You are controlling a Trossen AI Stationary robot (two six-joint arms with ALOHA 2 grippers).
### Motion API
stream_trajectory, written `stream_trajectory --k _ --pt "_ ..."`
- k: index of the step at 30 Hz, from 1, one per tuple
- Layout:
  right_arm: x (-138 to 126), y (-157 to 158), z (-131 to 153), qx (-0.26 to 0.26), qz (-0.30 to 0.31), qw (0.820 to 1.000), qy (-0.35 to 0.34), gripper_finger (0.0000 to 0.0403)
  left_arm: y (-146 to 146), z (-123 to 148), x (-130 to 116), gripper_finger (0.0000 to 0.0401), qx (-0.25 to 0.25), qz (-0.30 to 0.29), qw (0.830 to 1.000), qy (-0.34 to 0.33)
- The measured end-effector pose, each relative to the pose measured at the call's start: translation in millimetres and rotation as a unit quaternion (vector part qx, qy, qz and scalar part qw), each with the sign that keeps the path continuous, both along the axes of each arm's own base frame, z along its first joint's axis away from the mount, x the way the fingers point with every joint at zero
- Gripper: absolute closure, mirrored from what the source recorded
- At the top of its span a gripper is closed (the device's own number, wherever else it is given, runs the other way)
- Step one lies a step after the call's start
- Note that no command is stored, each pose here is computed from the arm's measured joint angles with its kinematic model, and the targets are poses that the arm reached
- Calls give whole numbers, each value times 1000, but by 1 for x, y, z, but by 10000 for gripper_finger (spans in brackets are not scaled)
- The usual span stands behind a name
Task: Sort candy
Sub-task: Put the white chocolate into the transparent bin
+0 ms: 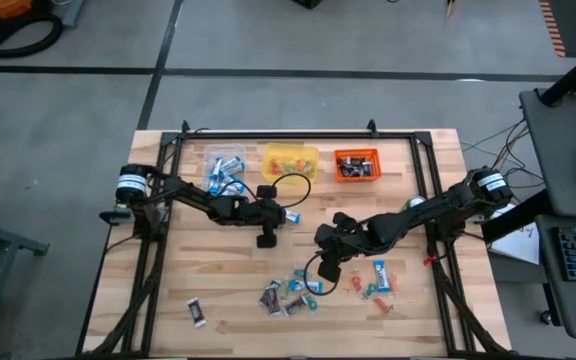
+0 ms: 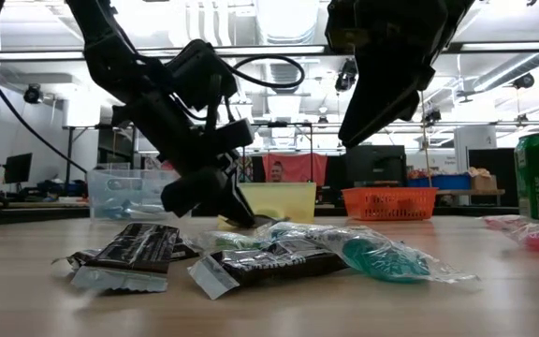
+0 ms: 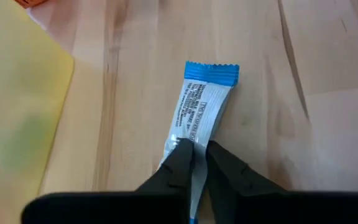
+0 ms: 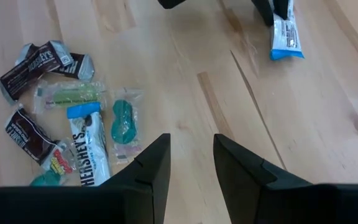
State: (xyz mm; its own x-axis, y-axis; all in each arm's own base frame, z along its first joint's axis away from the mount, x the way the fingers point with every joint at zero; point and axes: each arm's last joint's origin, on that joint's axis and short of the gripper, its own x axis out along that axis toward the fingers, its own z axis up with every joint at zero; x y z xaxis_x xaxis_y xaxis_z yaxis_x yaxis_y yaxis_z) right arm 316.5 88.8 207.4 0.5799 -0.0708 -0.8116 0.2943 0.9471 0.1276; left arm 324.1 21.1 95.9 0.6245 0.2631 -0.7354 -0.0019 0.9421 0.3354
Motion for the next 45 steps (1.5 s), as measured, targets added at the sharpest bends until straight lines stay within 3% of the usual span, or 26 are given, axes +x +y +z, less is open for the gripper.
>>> stream_trajectory --k 10,16,21,26,32,38,45 --pt "0 0 0 0 0 1000 0 291 -17 21 -5 399 -30 -36 999 -17" --pt "0 0 0 1 0 1000 -2 291 -32 66 -21 401 -62 -67 995 -44" --pt "2 1 1 4 0 1000 -12 291 -29 108 -50 401 -38 -40 997 -50" --pt "2 1 1 3 -1 1000 -13 291 -2 131 -89 401 70 86 994 -1" --pt "4 1 3 1 5 1000 -23 291 47 141 -120 401 98 172 979 55" --pt "4 1 3 1 6 1000 -24 291 99 134 -135 401 38 192 979 61" --pt "4 1 3 -3 12 1000 -26 291 139 121 -138 401 -2 278 957 81"
